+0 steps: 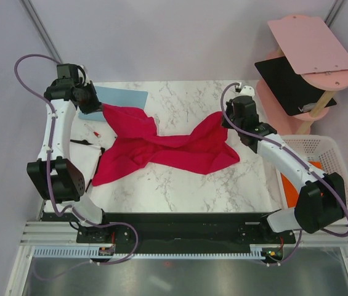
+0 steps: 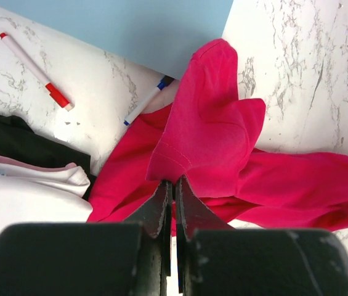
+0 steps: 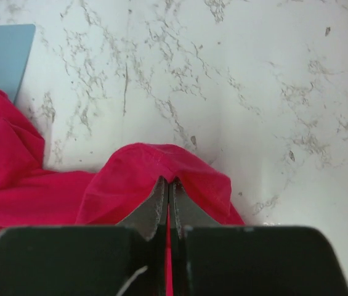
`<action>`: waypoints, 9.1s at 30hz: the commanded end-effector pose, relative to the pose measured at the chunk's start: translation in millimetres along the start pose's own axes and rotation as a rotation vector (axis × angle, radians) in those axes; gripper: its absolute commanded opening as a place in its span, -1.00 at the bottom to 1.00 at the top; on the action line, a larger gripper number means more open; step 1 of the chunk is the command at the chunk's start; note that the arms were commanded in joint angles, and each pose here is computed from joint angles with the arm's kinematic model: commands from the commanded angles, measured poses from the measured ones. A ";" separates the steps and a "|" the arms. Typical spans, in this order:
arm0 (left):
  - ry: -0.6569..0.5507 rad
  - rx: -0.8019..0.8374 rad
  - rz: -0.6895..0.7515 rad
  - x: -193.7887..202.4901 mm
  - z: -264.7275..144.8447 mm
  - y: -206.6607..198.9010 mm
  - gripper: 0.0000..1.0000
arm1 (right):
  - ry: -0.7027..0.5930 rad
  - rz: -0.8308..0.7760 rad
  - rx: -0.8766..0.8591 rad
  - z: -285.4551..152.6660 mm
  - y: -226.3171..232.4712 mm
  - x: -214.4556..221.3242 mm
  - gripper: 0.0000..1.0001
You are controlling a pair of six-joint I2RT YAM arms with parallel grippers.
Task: Fold and stack the t-shirts
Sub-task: Flatten out the tshirt, then fold the flattened tshirt in 1/3 of the way, then grap the side of the flattened tshirt closest away from the robot with both arms
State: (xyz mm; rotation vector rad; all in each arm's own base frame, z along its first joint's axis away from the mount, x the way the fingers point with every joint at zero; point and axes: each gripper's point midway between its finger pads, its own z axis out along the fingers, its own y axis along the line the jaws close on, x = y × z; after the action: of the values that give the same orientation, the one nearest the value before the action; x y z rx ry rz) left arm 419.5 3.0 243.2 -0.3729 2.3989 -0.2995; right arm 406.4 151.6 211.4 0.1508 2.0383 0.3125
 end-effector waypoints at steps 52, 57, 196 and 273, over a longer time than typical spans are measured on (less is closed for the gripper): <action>-1.194 0.304 0.140 3.5 -488.3 -87.6 -0.96 | -0.898 -0.082 -0.431 -449.1 15.9 -211.4 -1.00; -1.074 0.314 0.145 -24.6 -447.2 -94.9 -0.96 | -0.803 -0.087 -0.339 -409.2 7.8 -202.6 -1.00; 0.491 -0.114 0.080 155.4 143.7 -19.0 -0.96 | 0.412 0.037 0.557 108.6 -198.3 100.8 -1.00; 0.394 -0.135 0.448 358.7 -3.8 -65.6 0.63 | 0.533 0.173 0.470 -82.0 -171.5 171.9 0.41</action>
State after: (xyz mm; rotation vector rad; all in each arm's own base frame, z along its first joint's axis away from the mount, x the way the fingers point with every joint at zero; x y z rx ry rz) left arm 175.5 -172.7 56.1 0.2583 2.8240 -0.0010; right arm 267.2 24.8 71.4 0.5232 2.5525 0.0545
